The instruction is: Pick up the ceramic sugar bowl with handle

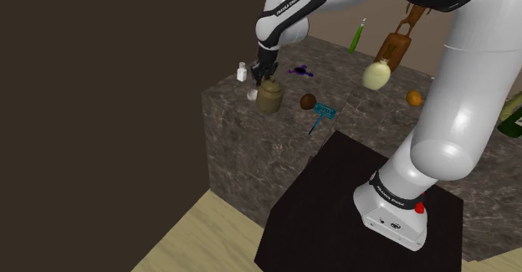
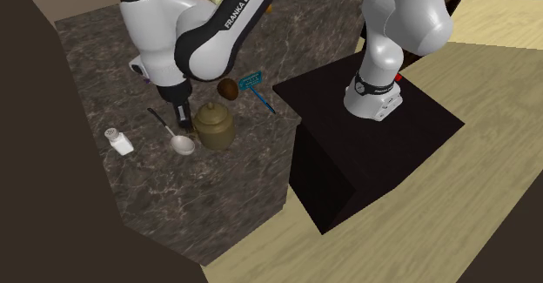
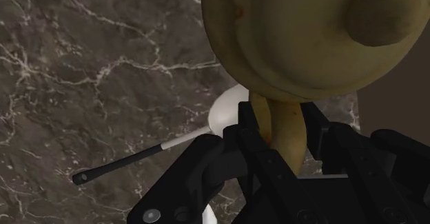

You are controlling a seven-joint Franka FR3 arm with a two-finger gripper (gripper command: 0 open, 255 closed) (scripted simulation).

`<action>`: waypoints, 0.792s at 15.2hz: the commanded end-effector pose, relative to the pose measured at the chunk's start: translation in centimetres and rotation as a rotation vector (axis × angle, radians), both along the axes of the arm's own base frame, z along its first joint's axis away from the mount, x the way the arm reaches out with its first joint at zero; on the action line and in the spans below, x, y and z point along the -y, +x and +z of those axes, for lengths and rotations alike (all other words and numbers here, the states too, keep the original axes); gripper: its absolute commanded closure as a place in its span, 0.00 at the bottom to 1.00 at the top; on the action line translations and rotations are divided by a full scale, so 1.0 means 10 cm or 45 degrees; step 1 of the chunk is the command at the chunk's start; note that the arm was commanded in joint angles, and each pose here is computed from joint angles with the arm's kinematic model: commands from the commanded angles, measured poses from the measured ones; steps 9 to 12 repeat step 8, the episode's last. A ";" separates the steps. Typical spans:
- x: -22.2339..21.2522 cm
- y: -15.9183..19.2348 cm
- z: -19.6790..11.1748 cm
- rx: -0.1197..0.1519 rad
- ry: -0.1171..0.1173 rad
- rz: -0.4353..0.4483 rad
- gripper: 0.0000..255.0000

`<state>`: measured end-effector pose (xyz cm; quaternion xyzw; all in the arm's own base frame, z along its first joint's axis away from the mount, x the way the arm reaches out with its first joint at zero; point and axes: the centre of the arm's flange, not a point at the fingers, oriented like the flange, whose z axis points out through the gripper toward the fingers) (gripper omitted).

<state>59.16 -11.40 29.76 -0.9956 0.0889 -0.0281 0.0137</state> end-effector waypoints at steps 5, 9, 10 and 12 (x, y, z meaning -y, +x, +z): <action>0.01 0.00 0.33 0.001 0.000 0.000 1.00; 0.01 0.00 0.39 0.001 0.000 0.000 1.00; 0.01 0.00 0.39 0.001 0.000 0.000 1.00; 0.01 0.00 0.39 0.001 0.000 0.000 1.00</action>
